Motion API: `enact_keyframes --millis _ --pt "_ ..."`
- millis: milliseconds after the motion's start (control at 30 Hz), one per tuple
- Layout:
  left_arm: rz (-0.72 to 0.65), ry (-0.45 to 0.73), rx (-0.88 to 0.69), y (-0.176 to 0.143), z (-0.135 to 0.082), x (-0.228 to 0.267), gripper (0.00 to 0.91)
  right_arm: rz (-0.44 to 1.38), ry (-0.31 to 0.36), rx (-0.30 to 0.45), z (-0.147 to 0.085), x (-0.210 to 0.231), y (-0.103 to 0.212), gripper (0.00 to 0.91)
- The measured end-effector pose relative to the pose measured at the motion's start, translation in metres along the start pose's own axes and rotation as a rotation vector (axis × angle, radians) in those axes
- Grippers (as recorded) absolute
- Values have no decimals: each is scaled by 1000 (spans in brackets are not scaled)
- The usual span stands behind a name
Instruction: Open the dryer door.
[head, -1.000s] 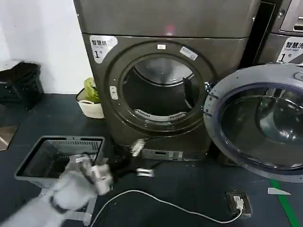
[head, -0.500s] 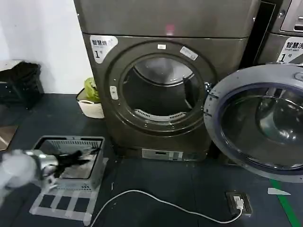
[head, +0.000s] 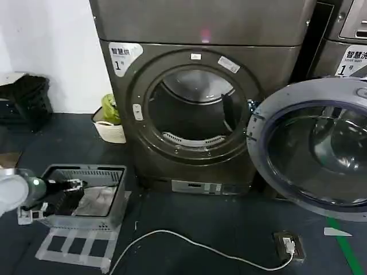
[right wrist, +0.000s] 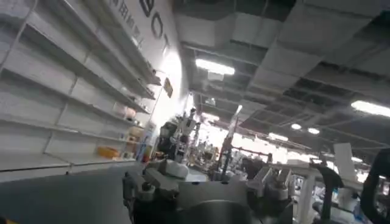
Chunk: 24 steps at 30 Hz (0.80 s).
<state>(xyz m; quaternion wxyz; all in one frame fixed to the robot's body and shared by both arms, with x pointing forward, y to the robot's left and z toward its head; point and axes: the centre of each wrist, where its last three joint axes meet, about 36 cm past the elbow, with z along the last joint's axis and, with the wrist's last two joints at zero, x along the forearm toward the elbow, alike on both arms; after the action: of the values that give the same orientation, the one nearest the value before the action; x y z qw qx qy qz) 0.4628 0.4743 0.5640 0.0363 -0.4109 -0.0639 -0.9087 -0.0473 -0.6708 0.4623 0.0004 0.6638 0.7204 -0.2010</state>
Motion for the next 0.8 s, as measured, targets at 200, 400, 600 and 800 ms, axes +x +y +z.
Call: enact_keyframes --millis 200,400,600,800 --pt "68 16 -9 -6 7 -21 907 -5 -2 -3 2 1 3 907" --pt "152 26 66 -28 22 -47 907 -21 -9 -2 6 3 9 907" --pt "149 14 226 -53 41 -77 907 -33 -11 1 10 5 10 907" --pt "184 6 308 -74 54 -97 907 -41 -29 7 9 5 8 907"
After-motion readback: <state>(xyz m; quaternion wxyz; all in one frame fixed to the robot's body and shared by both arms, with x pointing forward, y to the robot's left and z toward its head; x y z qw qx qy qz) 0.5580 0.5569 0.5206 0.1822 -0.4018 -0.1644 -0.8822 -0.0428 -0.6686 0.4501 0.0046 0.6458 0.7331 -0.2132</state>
